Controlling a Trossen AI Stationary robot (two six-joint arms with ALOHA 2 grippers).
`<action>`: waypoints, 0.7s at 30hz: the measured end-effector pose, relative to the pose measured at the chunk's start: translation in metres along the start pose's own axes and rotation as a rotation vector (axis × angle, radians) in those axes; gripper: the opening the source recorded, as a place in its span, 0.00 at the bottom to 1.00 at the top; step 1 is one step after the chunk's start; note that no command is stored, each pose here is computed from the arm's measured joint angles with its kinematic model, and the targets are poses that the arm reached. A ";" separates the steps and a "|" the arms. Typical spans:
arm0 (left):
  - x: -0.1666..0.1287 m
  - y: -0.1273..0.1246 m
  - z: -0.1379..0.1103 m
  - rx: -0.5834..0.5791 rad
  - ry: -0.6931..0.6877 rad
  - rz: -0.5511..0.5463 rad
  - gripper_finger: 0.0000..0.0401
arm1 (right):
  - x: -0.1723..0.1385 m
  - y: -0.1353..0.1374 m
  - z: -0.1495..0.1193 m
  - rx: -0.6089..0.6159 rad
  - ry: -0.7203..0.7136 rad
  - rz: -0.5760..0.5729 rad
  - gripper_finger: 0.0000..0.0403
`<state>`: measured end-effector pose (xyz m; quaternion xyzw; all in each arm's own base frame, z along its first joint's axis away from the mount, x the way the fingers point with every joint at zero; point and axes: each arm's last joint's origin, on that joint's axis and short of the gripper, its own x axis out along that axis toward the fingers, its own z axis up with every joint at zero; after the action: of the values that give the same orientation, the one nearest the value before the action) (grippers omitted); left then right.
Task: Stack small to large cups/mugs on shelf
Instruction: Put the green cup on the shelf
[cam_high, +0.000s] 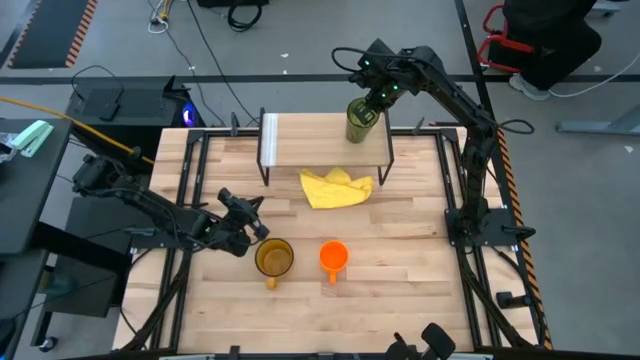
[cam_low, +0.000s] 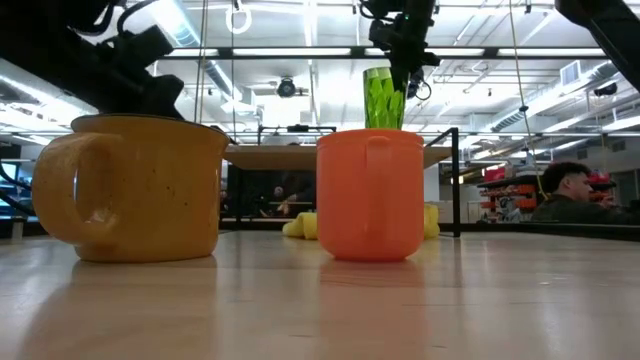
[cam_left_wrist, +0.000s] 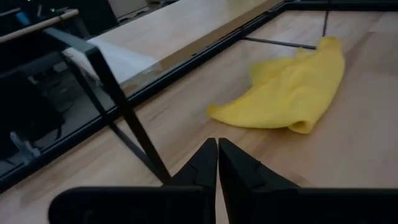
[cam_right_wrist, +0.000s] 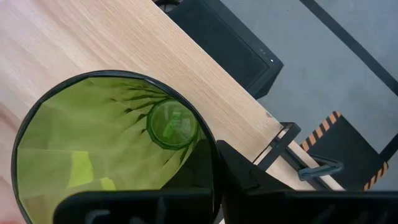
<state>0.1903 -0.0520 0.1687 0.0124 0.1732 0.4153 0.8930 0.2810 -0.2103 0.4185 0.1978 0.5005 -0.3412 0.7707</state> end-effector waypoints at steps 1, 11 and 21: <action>0.001 0.001 -0.001 -0.002 0.001 0.003 0.04 | 0.000 0.000 0.000 0.000 0.000 0.000 0.02; 0.001 0.001 -0.001 -0.014 0.004 0.007 0.05 | 0.000 0.000 0.000 0.000 0.000 0.004 0.02; 0.001 0.001 -0.002 -0.016 0.015 -0.009 0.03 | 0.000 0.000 0.000 -0.018 0.000 0.015 0.02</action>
<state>0.1899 -0.0508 0.1669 0.0012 0.1768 0.4129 0.8934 0.2814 -0.2101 0.4184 0.1949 0.5020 -0.3309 0.7749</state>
